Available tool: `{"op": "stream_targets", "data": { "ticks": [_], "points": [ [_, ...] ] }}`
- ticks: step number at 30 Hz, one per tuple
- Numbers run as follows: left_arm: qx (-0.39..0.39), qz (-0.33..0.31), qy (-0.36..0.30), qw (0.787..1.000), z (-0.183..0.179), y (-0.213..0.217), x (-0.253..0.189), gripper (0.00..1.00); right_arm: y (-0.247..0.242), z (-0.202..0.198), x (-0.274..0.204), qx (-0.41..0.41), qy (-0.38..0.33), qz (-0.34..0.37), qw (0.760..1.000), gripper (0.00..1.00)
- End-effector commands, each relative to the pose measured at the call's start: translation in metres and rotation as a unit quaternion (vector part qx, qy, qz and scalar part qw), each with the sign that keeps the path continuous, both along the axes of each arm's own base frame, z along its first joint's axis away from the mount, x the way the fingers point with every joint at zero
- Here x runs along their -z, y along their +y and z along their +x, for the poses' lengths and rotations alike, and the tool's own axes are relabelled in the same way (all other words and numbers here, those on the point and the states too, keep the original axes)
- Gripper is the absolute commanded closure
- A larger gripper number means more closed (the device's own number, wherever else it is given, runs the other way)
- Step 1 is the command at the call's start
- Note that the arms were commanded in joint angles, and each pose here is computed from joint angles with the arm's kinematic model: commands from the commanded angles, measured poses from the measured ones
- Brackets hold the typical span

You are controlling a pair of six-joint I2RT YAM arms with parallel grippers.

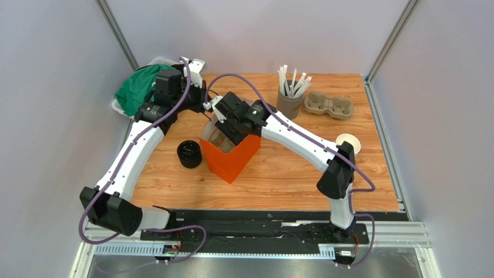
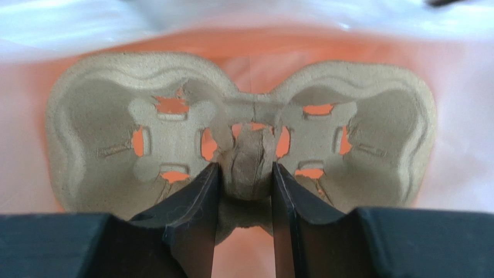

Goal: Pack the takeout coffee

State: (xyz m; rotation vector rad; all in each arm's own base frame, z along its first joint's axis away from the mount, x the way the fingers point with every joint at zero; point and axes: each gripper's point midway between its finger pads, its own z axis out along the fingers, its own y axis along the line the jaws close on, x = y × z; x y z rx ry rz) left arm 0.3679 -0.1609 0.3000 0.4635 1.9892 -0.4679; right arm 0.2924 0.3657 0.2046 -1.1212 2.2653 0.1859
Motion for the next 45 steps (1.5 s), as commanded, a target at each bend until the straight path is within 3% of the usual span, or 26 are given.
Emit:
{"op": "stream_targets", "data": {
  "ticks": [1, 29, 45],
  "points": [
    [-0.003, -0.023, -0.059, 0.998, -0.004, 0.002, -0.043, 0.86, 0.001, -0.001, -0.020, 0.004, -0.009, 0.018, 1.000, 0.73],
    [-0.028, -0.017, -0.066, 0.997, 0.019, 0.005, -0.039, 0.98, -0.017, -0.016, 0.026, -0.033, 0.051, -0.074, 0.995, 0.74],
    [-0.097, 0.010, -0.091, 0.991, 0.040, 0.026, -0.039, 1.00, -0.017, -0.024, 0.041, -0.047, 0.082, -0.091, 0.991, 0.74]
  ]
}}
